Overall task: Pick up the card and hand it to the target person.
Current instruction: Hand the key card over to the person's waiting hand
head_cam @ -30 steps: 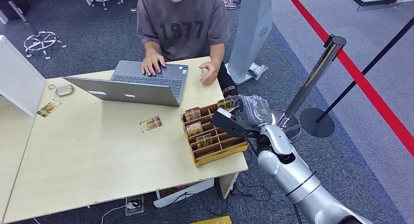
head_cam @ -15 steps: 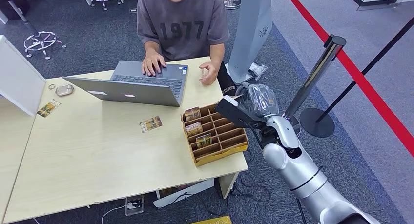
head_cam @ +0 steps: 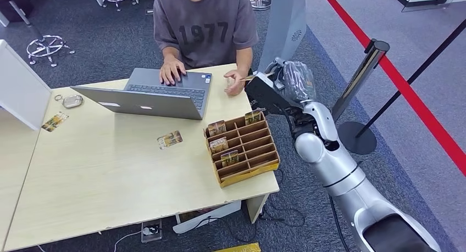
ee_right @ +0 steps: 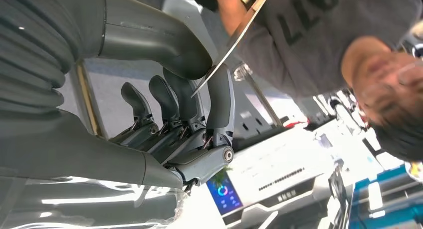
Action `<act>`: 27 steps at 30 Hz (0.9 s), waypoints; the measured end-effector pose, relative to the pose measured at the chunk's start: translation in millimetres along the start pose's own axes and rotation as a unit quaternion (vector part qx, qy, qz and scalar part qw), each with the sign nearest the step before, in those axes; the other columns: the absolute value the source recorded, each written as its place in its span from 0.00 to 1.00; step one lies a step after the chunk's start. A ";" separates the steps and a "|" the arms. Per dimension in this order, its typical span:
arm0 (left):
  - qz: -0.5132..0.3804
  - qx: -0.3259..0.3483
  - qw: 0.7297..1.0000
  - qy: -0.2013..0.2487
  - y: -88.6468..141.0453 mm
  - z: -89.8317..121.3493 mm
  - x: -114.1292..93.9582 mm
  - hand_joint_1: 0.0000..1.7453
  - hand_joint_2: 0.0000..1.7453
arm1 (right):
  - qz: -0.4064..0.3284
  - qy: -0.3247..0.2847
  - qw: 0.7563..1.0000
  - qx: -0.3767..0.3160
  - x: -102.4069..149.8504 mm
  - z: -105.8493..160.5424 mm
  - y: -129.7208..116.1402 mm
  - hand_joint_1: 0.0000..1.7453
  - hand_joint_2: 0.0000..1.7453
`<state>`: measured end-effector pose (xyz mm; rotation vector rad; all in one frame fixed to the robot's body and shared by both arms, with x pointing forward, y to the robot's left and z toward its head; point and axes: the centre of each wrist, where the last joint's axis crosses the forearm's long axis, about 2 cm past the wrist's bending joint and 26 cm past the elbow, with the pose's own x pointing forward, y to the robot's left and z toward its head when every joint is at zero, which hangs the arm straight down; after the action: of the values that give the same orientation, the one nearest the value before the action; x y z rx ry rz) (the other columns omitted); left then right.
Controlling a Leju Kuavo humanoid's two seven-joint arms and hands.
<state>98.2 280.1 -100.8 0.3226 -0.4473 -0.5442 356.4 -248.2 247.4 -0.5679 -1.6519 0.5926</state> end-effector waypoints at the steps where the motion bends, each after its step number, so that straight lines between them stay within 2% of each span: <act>1: -0.001 0.001 1.000 -0.001 0.7 -0.4 1.3 0.00 0.00 | 0.000 -0.001 1.000 -0.005 0.8 -4.3 -1.4 0.86 1.00; 11: -0.016 -0.001 1.000 -0.008 3.5 -2.8 12.0 0.00 0.00 | 0.015 0.013 0.999 -0.027 1.6 -39.0 2.0 0.85 1.00; 27: -0.028 -0.003 0.999 -0.016 5.2 -4.5 21.2 0.00 0.00 | 0.030 0.062 0.997 0.015 -15.4 -62.6 34.5 0.85 1.00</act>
<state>118.8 273.3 -95.7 0.3221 -0.4684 -0.6049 422.0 -228.2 221.9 -0.6219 -1.5109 0.6143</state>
